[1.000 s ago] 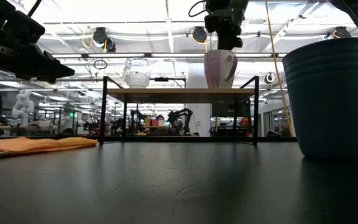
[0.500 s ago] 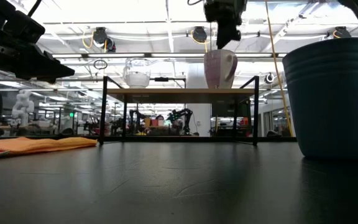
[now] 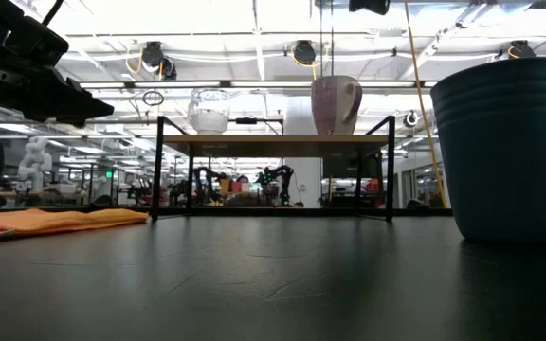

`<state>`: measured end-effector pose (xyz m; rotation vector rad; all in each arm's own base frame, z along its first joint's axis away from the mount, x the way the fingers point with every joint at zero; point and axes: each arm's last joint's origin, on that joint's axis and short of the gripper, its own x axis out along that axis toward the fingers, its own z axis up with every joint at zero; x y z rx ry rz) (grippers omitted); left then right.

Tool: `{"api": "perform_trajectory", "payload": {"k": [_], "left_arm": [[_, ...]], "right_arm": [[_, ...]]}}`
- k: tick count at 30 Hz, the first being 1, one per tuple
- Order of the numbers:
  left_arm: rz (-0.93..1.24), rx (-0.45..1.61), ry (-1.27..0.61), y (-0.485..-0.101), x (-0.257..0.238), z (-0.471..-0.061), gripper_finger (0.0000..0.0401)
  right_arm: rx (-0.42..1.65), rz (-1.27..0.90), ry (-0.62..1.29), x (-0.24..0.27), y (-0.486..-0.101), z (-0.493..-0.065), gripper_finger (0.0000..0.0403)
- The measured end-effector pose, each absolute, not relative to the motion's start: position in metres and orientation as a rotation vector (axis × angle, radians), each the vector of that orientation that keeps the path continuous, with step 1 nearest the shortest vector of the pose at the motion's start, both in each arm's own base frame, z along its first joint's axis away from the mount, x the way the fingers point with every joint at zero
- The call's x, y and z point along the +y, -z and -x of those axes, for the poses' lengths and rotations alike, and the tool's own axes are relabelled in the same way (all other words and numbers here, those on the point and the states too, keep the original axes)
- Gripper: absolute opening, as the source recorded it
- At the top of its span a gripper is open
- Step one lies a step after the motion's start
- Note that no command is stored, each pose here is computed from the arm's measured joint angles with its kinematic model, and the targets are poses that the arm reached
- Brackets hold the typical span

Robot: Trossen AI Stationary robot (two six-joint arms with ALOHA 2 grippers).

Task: Stack small to large cups/mugs on shelf
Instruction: Put the purple mug on the shelf

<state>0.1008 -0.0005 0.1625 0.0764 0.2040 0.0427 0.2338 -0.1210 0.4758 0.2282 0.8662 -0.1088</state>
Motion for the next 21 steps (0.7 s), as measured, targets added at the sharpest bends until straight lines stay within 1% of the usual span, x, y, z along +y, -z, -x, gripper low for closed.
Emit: {"api": "perform_trajectory", "payload": {"k": [2,4,11,18,21], "left_arm": [[-0.076,0.204,-0.043,-0.163,0.0,-0.101,0.0033],[-0.076,0.204,-0.043,-0.163,0.0,-0.101,0.0033],[-0.076,0.204,-0.043,-0.163,0.0,-0.101,0.0033],[-0.076,0.204,-0.043,-0.163,0.0,-0.101,0.0033],[-0.076,0.204,-0.043,-0.163,0.0,-0.101,0.0033]], "right_arm": [[0.836,-0.191,0.083,-0.112,-0.479,-0.232,0.0014],[0.802,-0.163,0.064,-0.104,-0.48,-0.231,0.0005],[0.739,-0.123,0.041,-0.092,-0.46,-0.226,0.0001],[0.613,-0.068,0.058,-0.081,-0.429,-0.198,0.0],[0.56,-0.078,0.078,-0.078,-0.418,-0.188,0.0]]}}
